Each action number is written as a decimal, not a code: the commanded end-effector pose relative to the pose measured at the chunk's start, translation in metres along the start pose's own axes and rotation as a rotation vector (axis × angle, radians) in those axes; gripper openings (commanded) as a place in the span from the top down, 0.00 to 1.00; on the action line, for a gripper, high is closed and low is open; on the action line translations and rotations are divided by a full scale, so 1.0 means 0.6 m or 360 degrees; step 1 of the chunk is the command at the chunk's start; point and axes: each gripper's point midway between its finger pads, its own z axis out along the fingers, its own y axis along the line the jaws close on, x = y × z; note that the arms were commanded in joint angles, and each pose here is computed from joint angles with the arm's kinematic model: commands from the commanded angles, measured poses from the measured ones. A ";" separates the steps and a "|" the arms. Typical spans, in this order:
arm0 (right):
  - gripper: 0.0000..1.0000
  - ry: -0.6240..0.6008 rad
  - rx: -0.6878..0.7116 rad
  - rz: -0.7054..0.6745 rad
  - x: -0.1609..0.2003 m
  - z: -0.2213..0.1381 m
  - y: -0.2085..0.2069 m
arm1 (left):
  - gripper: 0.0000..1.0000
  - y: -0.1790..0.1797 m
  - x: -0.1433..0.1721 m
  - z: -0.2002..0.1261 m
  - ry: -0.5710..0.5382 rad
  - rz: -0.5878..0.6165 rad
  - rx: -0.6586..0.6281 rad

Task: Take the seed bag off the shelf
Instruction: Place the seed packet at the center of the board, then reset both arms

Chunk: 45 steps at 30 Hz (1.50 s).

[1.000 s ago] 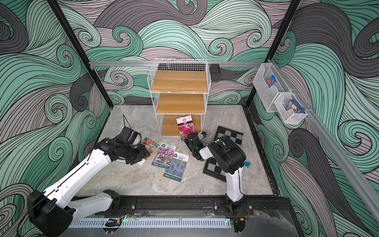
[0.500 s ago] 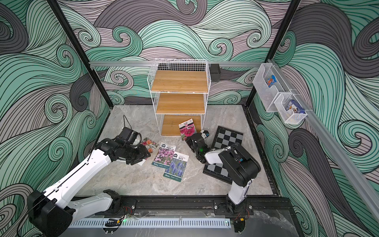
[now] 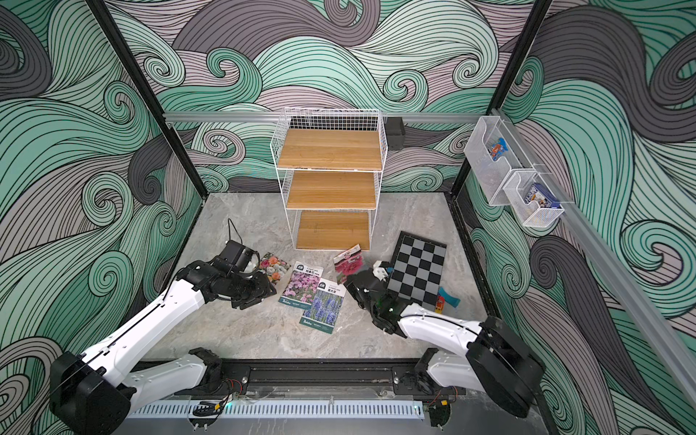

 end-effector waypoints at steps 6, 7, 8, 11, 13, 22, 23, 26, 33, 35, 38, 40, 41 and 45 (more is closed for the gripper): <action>1.00 -0.0186 0.0308 0.0084 -0.016 -0.031 -0.125 | 0.44 -0.008 0.003 -0.003 0.0008 0.0031 0.0062; 1.00 -0.0186 0.0323 0.0083 -0.015 -0.029 -0.129 | 0.44 -0.008 0.003 -0.003 0.0008 0.0030 0.0062; 1.00 -0.0180 0.0332 0.0079 -0.012 -0.025 -0.131 | 0.44 -0.007 0.004 -0.003 0.0011 0.0028 0.0058; 1.00 -0.0140 0.0373 0.0077 0.003 -0.007 -0.144 | 0.44 -0.005 0.005 -0.003 0.0018 0.0029 0.0051; 1.00 -0.0113 0.0371 0.0098 0.016 0.013 -0.152 | 0.44 -0.005 0.006 -0.004 0.0024 0.0029 0.0046; 0.85 -0.0086 0.0383 0.0117 0.046 0.046 -0.129 | 0.44 0.001 0.010 -0.023 0.0016 0.0078 0.0006; 0.70 -0.0091 0.0395 0.0111 0.043 0.042 -0.125 | 0.44 0.002 0.010 -0.023 0.0014 0.0075 0.0001; 0.43 -0.0103 0.0440 0.0067 0.032 0.018 -0.109 | 0.42 0.000 0.008 -0.026 0.0000 0.0072 0.0012; 0.01 -0.0083 0.0483 -0.0102 -0.007 -0.073 -0.078 | 0.01 0.015 -0.017 -0.051 -0.0139 0.0094 -0.0116; 0.01 -0.0068 0.0461 -0.0166 -0.021 -0.098 -0.071 | 0.01 0.024 -0.034 -0.064 -0.0241 0.0129 -0.0187; 0.01 -0.0052 0.0427 -0.0327 -0.050 -0.125 -0.066 | 0.01 0.029 -0.067 -0.088 -0.0406 0.0238 -0.0254; 0.01 -0.0042 0.0401 -0.0417 -0.076 -0.132 -0.071 | 0.01 0.037 -0.087 -0.094 -0.0473 0.0284 -0.0308; 0.01 -0.0043 0.0395 -0.0457 -0.089 -0.134 -0.074 | 0.01 0.044 -0.095 -0.092 -0.0490 0.0292 -0.0343; 0.01 -0.0156 0.0374 -0.0793 -0.164 -0.155 -0.067 | 0.01 0.075 -0.133 -0.068 -0.0531 0.0367 -0.0478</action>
